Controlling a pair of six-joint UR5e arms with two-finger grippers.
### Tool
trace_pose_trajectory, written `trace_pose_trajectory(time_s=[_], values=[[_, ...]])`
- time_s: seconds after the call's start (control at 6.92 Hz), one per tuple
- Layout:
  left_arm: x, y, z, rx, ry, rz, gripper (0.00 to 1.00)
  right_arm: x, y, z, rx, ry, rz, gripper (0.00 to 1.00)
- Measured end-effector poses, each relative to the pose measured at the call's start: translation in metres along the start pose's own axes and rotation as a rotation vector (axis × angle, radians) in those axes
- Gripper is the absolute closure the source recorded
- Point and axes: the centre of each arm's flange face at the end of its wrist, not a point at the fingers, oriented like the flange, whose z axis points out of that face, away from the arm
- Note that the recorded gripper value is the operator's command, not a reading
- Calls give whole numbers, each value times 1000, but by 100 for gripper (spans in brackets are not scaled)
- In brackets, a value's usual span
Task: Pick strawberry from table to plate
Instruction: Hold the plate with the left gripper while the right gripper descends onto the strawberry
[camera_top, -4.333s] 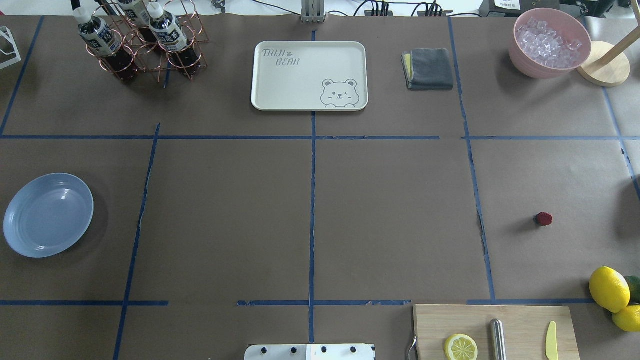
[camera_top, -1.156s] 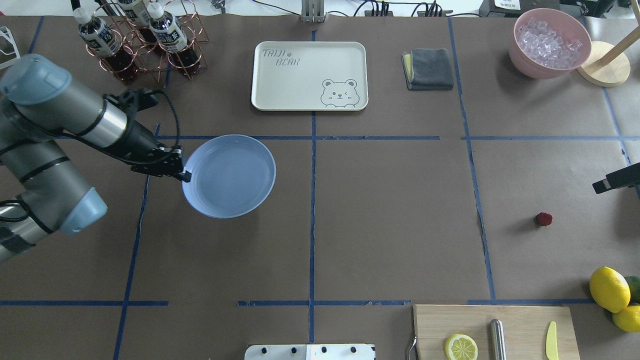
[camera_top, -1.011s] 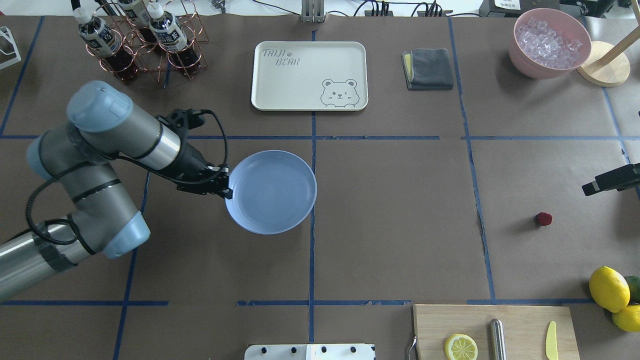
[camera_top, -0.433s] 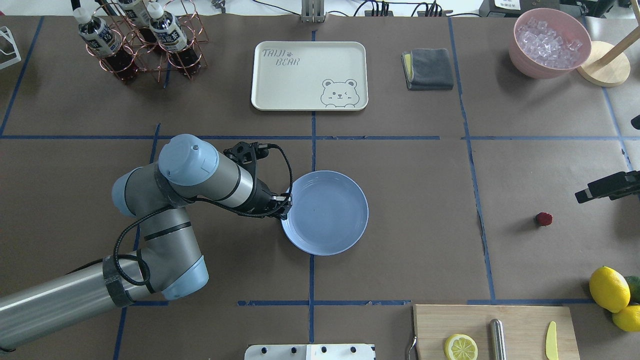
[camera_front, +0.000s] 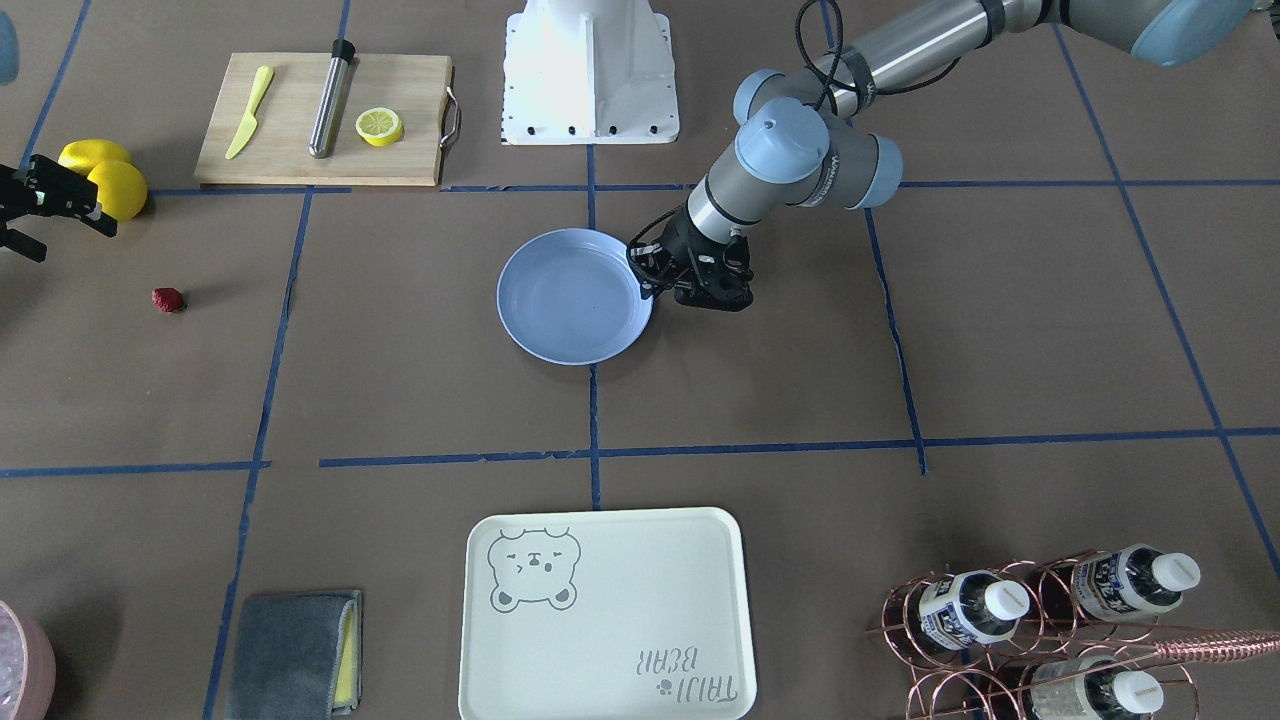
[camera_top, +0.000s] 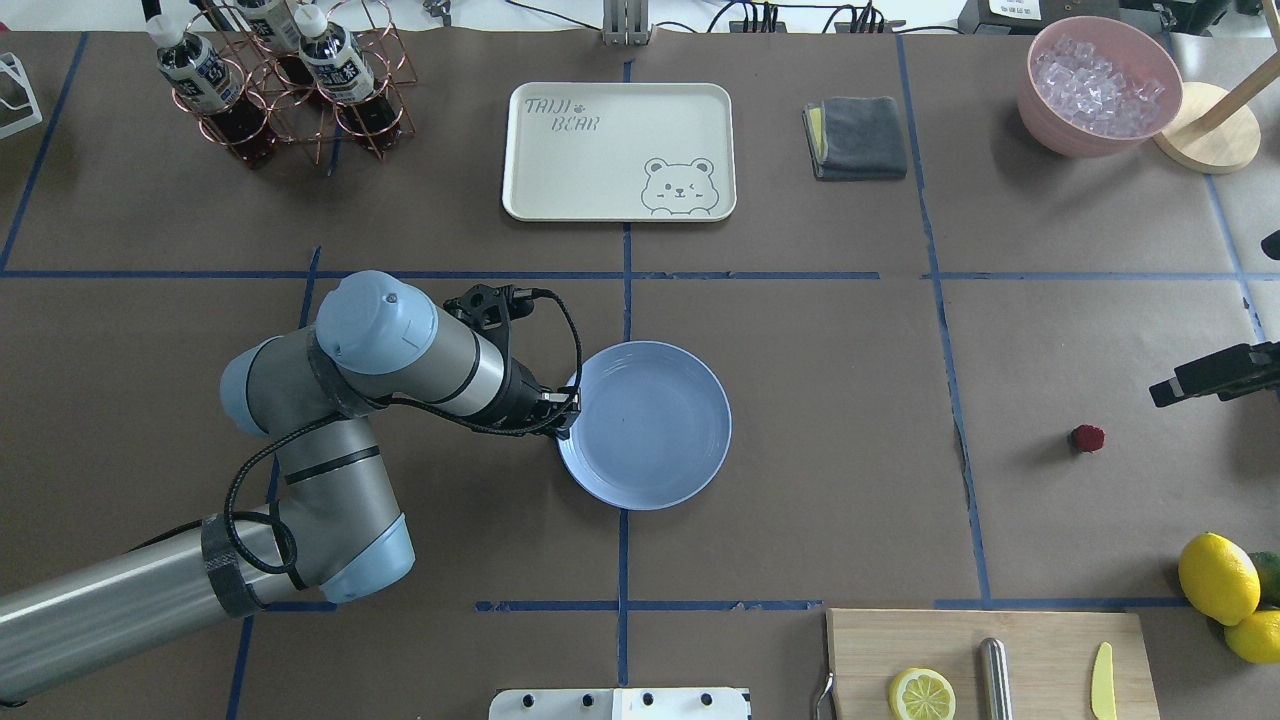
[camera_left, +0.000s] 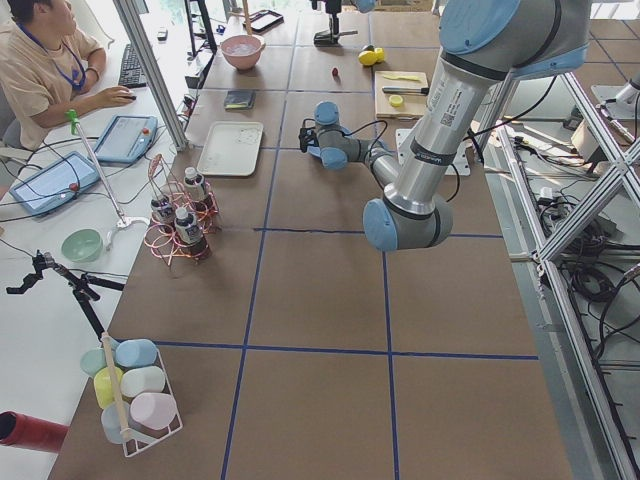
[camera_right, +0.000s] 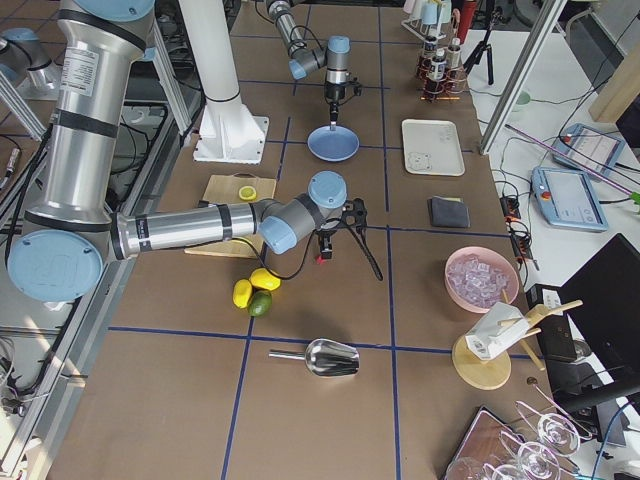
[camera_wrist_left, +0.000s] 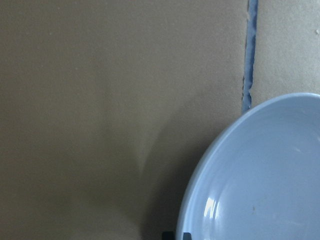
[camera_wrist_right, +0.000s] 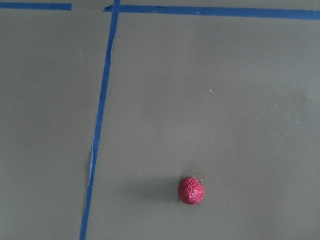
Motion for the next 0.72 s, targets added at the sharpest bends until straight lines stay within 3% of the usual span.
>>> trace_pose_trajectory(time_s=[0.14, 0.29, 0.43, 0.72], values=[[-4, -1, -1, 1, -14, -5, 100, -1, 0, 1, 2, 6, -4, 0], [-8, -2, -1, 2, -22, -7, 94, -4, -1, 3, 4, 13, -12, 0], [-11, -3, -2, 3, -25, -8, 39, -8, -1, 6, 4, 18, -17, 0], [-12, -4, -3, 6, -26, -9, 31, -22, 0, 30, -6, 68, 2, 0]])
